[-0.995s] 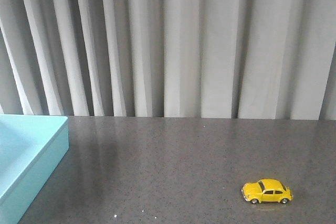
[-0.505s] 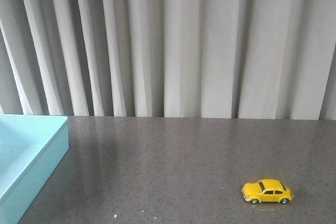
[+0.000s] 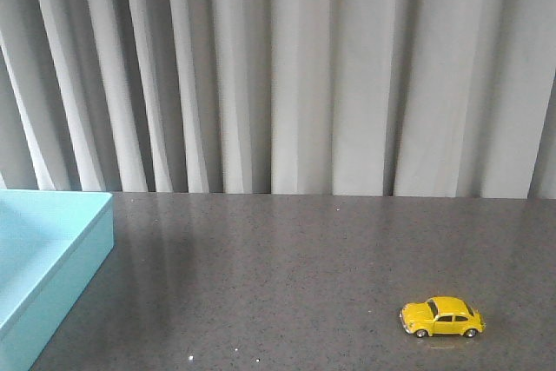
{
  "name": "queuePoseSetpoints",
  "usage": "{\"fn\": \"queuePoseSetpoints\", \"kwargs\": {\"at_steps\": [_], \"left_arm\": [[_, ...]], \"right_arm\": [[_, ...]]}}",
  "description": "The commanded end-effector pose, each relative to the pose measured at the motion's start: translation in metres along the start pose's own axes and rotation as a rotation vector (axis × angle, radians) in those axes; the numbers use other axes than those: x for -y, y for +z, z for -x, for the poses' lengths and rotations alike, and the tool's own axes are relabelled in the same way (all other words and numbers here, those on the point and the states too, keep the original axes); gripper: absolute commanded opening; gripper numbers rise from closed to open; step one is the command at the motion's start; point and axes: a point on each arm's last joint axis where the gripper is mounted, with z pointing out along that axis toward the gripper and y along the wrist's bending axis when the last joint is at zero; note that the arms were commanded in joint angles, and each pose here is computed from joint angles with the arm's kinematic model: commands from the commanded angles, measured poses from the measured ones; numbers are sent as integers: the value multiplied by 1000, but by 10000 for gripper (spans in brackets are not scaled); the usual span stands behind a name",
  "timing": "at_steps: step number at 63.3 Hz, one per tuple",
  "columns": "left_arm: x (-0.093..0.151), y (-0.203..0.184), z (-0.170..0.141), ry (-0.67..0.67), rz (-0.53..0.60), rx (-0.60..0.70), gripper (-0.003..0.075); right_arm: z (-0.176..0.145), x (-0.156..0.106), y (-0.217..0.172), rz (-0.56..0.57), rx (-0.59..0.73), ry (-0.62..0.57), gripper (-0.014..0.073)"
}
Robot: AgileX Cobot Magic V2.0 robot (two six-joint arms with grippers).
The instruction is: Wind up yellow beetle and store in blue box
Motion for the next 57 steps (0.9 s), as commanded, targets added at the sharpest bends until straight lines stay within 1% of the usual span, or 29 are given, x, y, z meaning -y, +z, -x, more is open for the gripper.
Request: {"fn": "queuePoseSetpoints", "kwargs": {"at_steps": [1,10,20,24,27,30,32,36,43,45,51,53,57], "left_arm": [[0,21,9,-9,-4,-28,-5],[0,50,3,-13,-4,-110,-5],[0,73,-1,-32,-1,-158,0],[0,79,-3,-52,1,-170,23],[-1,82,-4,-55,2,-175,51],[-1,85,-5,-57,2,-180,91],[-1,87,-5,-57,2,-185,132],[-1,88,-6,-57,2,-192,227],[-1,89,-6,-57,2,-188,412],[-1,89,-6,-57,2,-188,452],[-1,89,-6,-57,2,-188,547],[-1,89,-6,-57,2,-189,564],[-1,89,-6,-57,2,-189,580]], "right_arm": [[10,0,10,-5,2,-8,-7],[3,0,27,-6,-101,-9,-7],[-1,-1,40,-6,-159,-11,2],[-4,-1,44,-6,-185,-13,28],[-6,-1,47,-6,-207,-18,78],[-7,-1,49,-6,-220,-21,132],[-7,-1,50,-6,-226,-24,175],[-7,-1,51,-5,-229,-34,298],[-7,-1,51,-3,-220,-45,485],[-7,-1,51,-3,-220,-45,536],[-7,-1,51,-3,-224,-42,622],[-7,-1,51,0,-224,-31,637],[-7,-3,51,12,-218,-2,639]]}}
